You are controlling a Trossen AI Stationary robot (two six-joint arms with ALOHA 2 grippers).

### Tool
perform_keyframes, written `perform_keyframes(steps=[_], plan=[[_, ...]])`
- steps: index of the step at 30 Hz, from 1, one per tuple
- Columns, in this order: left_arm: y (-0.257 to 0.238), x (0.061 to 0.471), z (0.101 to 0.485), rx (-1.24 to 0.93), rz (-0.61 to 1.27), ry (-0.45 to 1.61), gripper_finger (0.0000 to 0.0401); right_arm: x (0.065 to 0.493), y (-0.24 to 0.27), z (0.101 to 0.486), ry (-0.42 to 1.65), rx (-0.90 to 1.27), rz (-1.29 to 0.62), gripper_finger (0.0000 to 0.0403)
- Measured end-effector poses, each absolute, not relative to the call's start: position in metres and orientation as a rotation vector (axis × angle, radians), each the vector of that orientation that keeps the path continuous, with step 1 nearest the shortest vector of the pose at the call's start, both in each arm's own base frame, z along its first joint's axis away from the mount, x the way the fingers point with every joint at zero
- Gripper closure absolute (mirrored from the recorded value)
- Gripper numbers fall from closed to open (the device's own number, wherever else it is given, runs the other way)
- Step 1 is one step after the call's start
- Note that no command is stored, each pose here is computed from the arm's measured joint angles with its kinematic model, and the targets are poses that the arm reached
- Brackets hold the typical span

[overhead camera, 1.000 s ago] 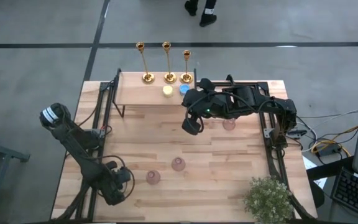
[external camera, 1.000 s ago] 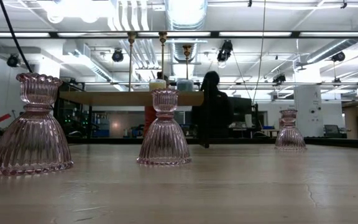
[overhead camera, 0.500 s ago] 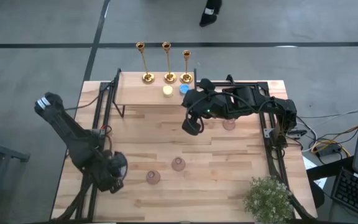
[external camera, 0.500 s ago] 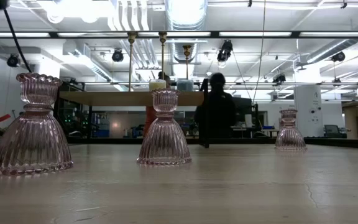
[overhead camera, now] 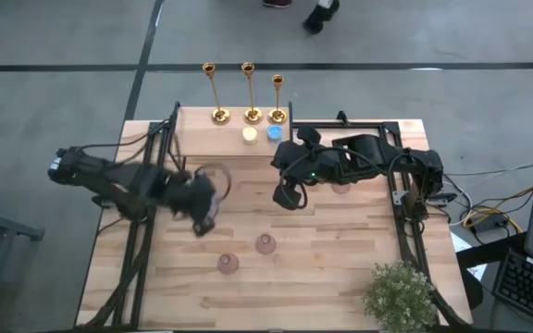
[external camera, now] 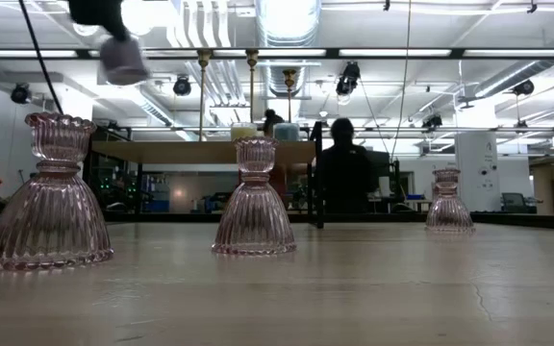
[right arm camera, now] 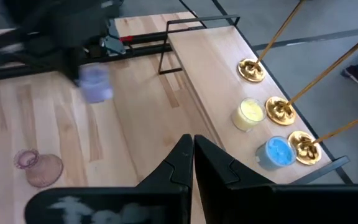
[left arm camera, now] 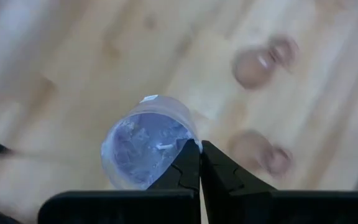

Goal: Pick & Place candle stick holders
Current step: Put the violet scented candle on the shelf aligned with the yellow and blue scented candles

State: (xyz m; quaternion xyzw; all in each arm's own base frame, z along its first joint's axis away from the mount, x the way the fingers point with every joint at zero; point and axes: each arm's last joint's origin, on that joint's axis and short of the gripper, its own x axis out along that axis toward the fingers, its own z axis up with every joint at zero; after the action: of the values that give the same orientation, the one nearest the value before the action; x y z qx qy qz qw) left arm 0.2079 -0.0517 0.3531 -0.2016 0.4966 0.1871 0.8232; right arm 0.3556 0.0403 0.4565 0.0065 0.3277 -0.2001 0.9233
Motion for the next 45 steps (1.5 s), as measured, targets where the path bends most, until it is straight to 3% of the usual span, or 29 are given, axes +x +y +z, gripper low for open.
perform_keyframes(steps=[11, 21, 35, 45], plan=[[0.067, 0.254, 0.378, -0.289, 0.528, 1.076, 0.04, 0.353, 0.052, 0.458, 0.653, 0.076, -0.408, 0.0394], [0.143, 0.277, 0.352, -0.214, 0.574, 1.23, 0.0398, 0.353, 0.052, 0.458, 0.641, 0.121, -0.426, 0.0394], [0.16, 0.286, 0.333, -0.115, 0.605, 1.322, 0.0394, 0.353, 0.052, 0.458, 0.636, 0.131, -0.433, 0.0394], [0.16, 0.286, 0.335, -0.112, 0.62, 1.296, 0.0353, 0.353, 0.052, 0.458, 0.635, 0.13, -0.435, 0.0394]])
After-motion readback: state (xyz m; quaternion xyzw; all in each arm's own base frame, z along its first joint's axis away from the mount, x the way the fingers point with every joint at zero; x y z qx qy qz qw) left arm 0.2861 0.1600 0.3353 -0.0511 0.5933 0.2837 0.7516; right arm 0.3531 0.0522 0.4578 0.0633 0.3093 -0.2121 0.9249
